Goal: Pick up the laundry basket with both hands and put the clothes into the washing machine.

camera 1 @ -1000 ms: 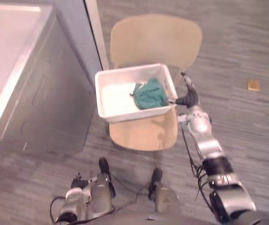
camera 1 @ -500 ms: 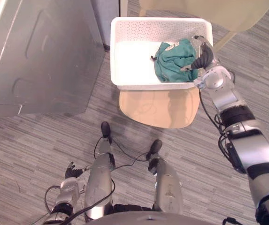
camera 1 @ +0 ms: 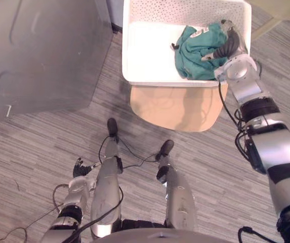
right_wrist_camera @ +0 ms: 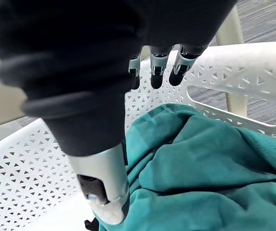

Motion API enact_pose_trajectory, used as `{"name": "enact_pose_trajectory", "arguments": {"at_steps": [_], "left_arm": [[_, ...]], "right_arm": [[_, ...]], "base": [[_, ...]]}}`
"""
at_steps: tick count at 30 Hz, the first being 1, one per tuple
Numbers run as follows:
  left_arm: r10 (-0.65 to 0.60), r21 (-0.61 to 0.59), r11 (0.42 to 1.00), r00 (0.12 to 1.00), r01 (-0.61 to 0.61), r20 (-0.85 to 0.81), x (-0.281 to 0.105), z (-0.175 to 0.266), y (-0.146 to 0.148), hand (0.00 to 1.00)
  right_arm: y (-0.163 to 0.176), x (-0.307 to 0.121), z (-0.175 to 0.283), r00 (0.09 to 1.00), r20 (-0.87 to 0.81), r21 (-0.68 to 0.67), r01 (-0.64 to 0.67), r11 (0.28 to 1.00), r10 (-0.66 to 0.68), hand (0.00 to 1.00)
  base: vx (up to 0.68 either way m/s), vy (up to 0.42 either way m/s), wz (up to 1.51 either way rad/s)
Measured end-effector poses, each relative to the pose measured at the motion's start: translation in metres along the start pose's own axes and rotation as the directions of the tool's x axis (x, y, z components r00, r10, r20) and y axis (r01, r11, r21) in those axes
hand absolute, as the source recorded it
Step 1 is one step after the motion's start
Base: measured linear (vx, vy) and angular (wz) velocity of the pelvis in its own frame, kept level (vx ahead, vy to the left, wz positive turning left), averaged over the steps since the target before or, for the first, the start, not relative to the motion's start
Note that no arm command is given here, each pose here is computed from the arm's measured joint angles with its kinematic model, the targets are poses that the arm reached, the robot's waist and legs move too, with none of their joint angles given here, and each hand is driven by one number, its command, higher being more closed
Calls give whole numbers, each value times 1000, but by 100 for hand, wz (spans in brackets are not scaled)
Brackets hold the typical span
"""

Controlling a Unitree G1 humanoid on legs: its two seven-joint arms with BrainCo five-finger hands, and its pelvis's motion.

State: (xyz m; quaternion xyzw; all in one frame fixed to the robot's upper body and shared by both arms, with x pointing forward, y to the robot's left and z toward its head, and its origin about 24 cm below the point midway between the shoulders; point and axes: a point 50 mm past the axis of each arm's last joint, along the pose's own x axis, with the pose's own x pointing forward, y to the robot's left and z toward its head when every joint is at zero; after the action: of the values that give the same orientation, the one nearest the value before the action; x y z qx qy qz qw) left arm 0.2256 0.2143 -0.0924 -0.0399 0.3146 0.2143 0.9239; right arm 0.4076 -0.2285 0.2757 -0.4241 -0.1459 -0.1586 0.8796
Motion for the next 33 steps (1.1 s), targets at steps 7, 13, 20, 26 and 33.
{"name": "enact_pose_trajectory", "arguments": {"at_steps": [7, 13, 20, 26, 33], "left_arm": [[-18, -29, 999, 1000, 18, 12, 1, 7, -10, 0], [-32, -40, 999, 999, 33, 38, 1, 13, -19, 0], [-34, -83, 996, 998, 37, 45, 1, 19, -26, 0], [-38, -118, 992, 997, 45, 63, 0, 23, -29, 0], [-40, -132, 990, 997, 48, 61, 0, 23, -30, 0]], "right_arm": [[-2, 2, -7, 999, -47, -5, 2, 1000, -3, 0], [3, 1, -10, 998, -60, -37, -23, 999, 21, 0], [2, 3, -8, 998, -59, -51, -27, 998, 24, 0], [7, 3, -7, 998, -51, -78, -42, 996, 38, 0], [10, 2, -9, 998, -62, -100, -35, 994, 29, 100]], "base": [[35, -32, -4], [39, -12, -2], [55, 0, -1], [56, 1, 0], [51, -5, 0]]}}
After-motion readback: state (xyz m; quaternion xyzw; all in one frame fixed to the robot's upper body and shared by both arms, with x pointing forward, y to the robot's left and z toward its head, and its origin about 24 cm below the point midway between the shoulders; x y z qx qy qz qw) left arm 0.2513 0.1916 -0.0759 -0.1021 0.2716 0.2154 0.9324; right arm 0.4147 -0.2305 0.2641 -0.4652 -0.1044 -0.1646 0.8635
